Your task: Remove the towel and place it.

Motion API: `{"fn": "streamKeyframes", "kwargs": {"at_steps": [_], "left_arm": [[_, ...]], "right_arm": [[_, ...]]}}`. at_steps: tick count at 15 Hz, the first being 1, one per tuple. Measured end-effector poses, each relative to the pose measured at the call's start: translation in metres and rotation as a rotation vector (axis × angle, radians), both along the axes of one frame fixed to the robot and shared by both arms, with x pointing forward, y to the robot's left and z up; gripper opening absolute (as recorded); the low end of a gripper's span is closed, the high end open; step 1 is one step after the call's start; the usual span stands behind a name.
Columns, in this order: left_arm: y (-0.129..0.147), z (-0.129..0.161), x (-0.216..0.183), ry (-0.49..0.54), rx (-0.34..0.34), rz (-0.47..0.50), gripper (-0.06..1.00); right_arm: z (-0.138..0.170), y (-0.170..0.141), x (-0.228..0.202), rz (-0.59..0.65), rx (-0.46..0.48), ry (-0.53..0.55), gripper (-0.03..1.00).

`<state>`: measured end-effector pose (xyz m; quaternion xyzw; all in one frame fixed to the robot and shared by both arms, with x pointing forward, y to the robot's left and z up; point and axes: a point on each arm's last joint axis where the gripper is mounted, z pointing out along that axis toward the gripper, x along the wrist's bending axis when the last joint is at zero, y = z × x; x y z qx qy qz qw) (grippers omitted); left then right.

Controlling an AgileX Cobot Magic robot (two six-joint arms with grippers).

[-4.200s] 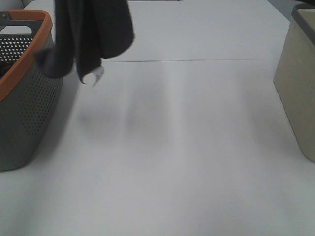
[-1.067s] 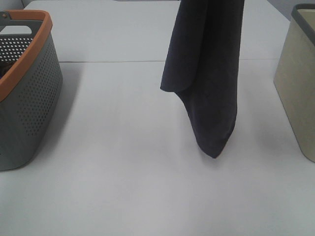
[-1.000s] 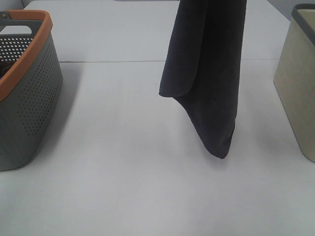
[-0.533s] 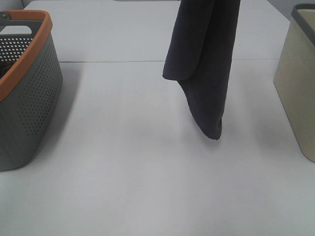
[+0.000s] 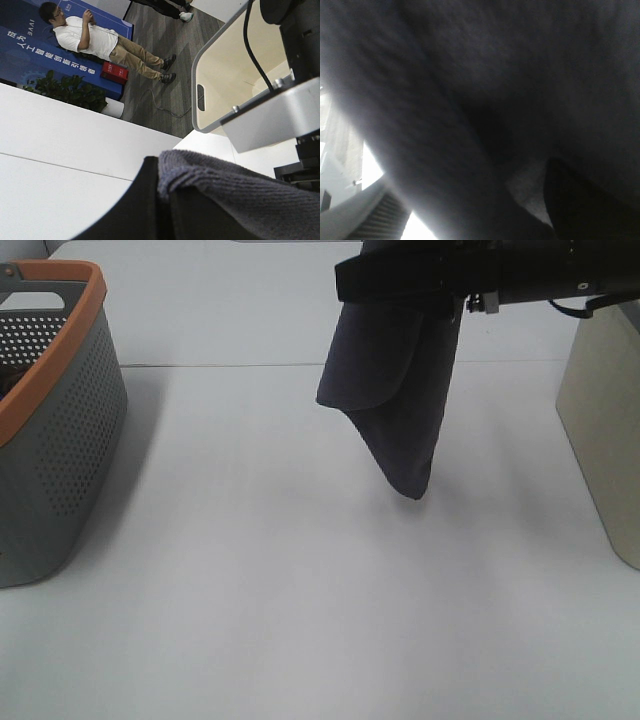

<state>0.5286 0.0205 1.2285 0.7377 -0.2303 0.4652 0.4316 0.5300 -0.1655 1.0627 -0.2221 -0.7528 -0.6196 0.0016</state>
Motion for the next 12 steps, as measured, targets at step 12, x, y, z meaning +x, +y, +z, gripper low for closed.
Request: {"fn": "streamKeyframes", "kwargs": {"at_steps": [12], "left_arm": [[-0.006,-0.013,0.008,0.017,0.03,0.005,0.0]], "right_arm": [[-0.018,-0.009,-0.034,0.085,-0.223,0.238,0.54]]}}
